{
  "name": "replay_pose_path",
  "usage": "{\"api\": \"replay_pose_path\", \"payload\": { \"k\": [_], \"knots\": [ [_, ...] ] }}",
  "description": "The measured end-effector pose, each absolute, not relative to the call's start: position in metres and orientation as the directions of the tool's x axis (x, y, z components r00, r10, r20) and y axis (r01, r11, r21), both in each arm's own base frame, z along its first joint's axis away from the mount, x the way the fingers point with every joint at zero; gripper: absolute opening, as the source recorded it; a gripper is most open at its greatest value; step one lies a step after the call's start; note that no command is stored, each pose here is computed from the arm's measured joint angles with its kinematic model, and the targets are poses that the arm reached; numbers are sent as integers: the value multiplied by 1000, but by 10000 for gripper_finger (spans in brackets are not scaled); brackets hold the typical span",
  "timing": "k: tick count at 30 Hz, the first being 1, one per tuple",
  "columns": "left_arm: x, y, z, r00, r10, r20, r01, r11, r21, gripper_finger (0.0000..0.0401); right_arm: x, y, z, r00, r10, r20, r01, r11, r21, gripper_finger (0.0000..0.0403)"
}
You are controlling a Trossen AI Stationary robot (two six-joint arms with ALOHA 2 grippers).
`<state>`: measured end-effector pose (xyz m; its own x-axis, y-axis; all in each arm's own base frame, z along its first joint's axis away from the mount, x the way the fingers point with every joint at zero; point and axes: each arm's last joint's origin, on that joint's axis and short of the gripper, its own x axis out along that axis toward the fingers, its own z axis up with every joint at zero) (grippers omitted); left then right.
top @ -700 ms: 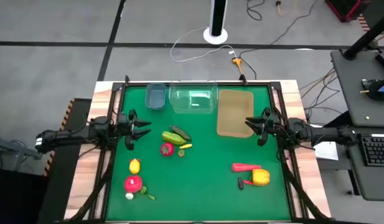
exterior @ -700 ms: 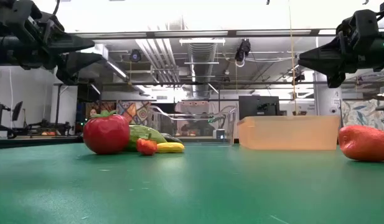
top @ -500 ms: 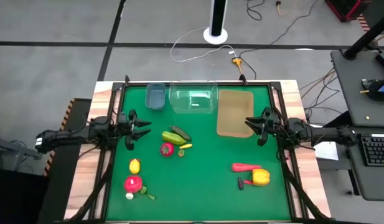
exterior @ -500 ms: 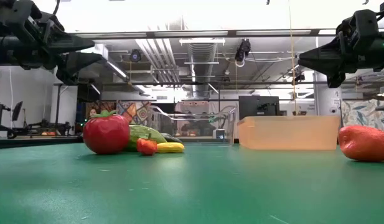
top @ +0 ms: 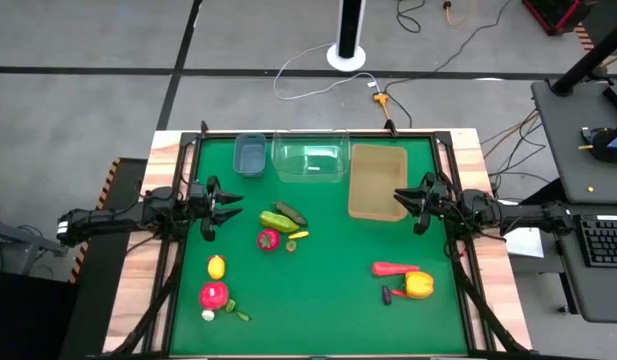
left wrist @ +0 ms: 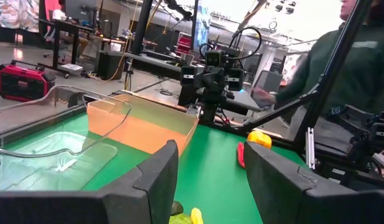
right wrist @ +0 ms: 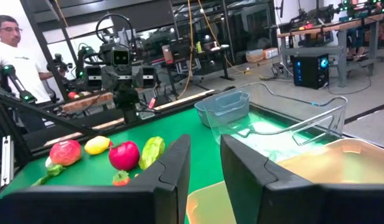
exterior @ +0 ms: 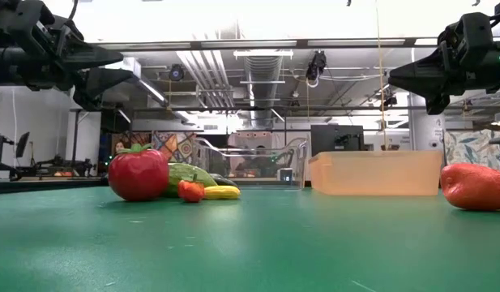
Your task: Sort produce into baskets
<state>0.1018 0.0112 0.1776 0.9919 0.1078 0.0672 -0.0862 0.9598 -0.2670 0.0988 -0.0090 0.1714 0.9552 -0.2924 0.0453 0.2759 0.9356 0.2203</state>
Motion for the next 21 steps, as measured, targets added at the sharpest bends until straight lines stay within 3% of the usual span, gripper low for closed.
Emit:
{"api": "replay_pose_path", "payload": {
  "k": [21],
  "knots": [
    [102, 11, 178, 992, 108, 67, -86, 960, -267, 166, 99, -9, 171, 955, -292, 45, 275, 936, 220, 75]
  ]
}}
